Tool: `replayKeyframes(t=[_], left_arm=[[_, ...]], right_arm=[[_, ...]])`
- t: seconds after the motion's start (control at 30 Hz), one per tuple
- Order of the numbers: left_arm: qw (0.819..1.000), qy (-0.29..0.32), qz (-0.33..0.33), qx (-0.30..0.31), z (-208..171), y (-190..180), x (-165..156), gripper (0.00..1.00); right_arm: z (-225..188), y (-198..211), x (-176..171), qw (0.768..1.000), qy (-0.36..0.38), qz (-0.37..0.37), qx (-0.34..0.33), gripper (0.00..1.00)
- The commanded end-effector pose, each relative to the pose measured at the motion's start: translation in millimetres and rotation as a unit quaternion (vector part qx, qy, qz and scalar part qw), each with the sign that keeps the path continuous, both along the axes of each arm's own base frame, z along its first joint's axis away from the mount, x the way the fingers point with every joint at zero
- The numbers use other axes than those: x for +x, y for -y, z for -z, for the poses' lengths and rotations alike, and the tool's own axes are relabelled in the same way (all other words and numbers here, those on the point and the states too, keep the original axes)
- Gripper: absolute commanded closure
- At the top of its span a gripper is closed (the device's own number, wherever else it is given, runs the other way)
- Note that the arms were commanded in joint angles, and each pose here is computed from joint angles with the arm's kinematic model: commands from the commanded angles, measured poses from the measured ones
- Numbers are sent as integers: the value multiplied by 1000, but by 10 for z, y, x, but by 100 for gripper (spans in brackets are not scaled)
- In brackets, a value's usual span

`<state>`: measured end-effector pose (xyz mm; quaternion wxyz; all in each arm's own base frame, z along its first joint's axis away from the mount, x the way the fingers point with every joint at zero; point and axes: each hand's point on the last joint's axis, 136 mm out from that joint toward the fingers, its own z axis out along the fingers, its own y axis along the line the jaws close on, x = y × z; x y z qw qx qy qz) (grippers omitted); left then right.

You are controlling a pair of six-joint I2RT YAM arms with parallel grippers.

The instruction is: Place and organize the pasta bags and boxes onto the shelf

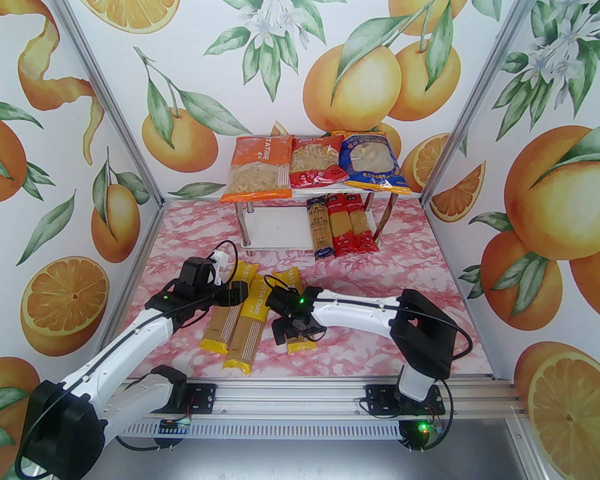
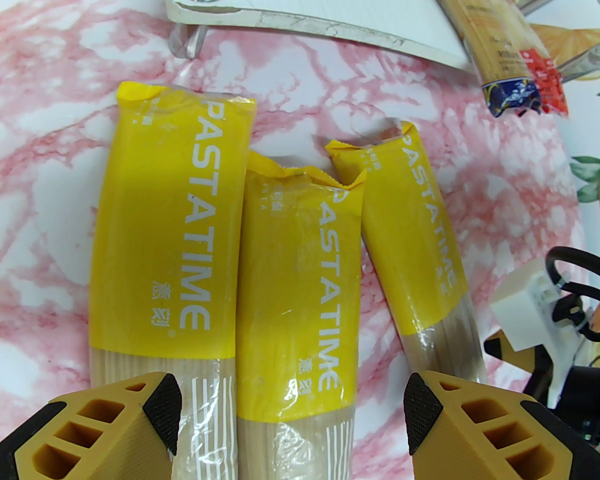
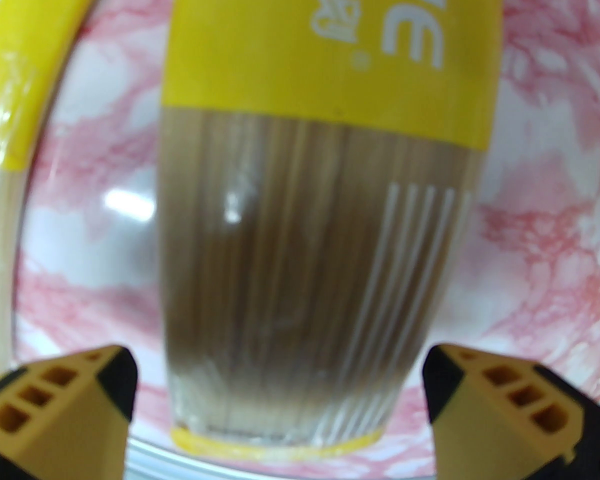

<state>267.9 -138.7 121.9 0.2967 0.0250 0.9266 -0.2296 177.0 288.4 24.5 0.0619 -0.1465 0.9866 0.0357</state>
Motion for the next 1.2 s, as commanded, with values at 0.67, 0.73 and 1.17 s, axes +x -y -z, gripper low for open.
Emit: replayKeyframes(t=[0.67, 0.73, 1.17], left_arm=[[1000, 9, 0, -1, -38, -30, 9, 24], [1000, 9, 1, -2, -38, -28, 10, 24], [1000, 15, 0, -6, -94, -16, 45, 25]], right_arm=[[318, 19, -148, 999, -42, 20, 17, 31], [321, 20, -155, 999, -44, 22, 21, 43], [89, 40, -21, 999, 1, 27, 27, 100]])
